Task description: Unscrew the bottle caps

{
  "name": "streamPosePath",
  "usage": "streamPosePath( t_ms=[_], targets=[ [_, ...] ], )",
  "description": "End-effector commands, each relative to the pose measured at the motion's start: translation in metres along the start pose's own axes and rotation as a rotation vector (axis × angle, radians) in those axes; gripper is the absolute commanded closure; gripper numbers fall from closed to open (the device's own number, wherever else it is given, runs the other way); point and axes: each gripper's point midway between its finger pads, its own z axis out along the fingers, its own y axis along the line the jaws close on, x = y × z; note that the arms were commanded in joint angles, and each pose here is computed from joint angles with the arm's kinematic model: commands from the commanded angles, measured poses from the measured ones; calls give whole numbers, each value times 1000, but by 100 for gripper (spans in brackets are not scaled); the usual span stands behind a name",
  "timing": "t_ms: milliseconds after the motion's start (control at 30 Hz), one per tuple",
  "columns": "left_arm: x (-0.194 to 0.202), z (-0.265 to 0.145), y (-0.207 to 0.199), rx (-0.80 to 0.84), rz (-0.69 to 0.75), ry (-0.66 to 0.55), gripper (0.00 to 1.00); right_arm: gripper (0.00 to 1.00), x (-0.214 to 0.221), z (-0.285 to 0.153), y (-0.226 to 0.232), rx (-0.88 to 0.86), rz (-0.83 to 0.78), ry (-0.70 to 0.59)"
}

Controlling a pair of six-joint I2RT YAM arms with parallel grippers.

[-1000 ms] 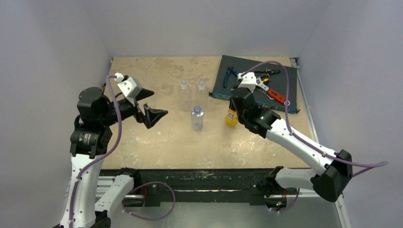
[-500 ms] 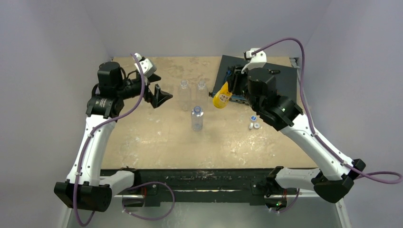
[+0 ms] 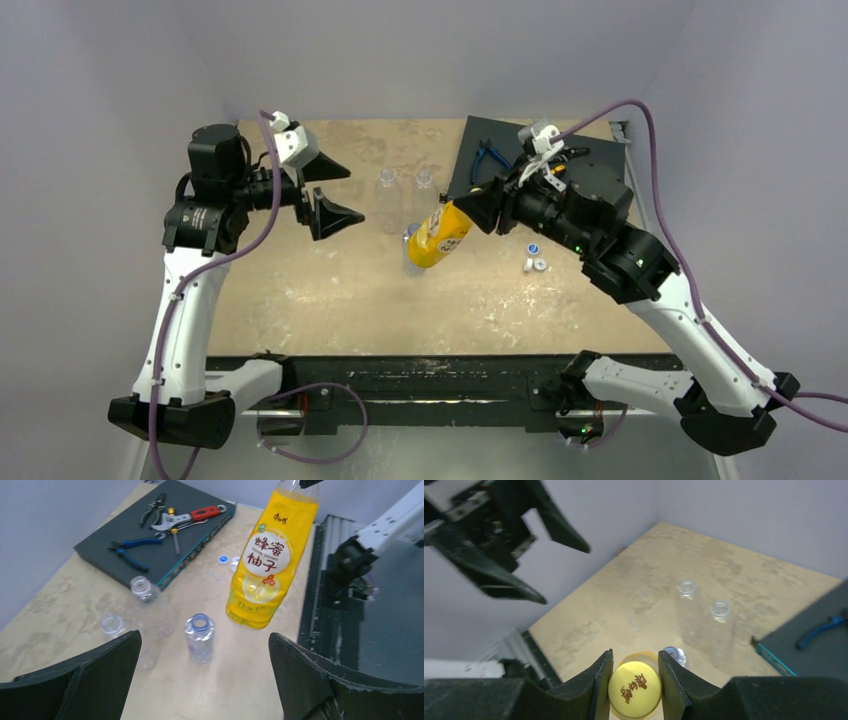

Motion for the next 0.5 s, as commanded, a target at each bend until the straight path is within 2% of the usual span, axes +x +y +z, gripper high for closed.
streamPosePath(
  t_ms=[0, 200, 367, 467],
  targets=[
    [-32, -13, -62, 262, -141, -97, 0, 100, -29, -36, 70, -401, -78, -108],
    [-34, -33, -106, 371, -118, -139, 0, 100, -41, -55, 103, -596, -107, -184],
    [-24, -35, -118, 412, -127, -154, 0, 100, -43, -37, 130, -666, -100, -156],
    [-17, -37, -124, 424, -116, -147, 0, 100, -35, -17, 153, -705, -67, -87]
  ],
)
